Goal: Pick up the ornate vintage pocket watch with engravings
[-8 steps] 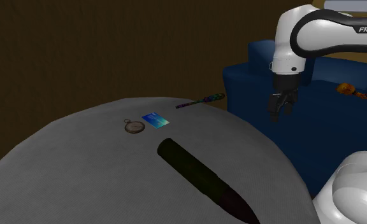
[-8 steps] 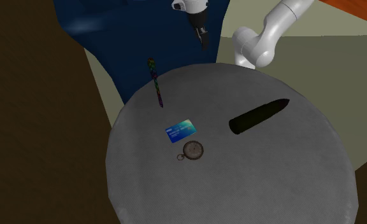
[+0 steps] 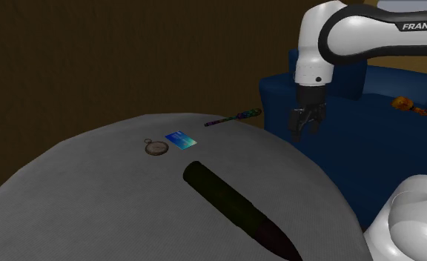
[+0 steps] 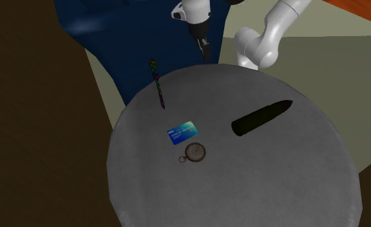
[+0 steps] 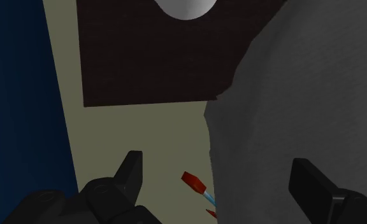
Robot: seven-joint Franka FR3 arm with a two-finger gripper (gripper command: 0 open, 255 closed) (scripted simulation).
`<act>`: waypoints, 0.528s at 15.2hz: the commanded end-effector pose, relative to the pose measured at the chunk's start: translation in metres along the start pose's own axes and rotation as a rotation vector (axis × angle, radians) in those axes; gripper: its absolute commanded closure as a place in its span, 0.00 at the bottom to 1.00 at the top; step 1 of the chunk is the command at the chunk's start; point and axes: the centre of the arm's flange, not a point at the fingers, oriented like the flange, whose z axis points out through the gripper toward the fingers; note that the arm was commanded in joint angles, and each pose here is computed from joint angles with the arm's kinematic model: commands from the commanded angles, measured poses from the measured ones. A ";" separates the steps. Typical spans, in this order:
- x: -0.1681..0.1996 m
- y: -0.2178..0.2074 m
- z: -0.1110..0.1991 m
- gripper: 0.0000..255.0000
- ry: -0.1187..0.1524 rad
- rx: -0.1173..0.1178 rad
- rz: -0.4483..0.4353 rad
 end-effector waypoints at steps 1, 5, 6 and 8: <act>0.010 -0.023 -0.003 0.00 0.009 0.008 0.000; 0.027 -0.069 -0.011 0.00 0.027 0.021 -0.001; 0.032 -0.080 -0.014 0.00 0.032 0.025 -0.001; 0.040 -0.104 -0.018 0.00 0.041 0.031 -0.002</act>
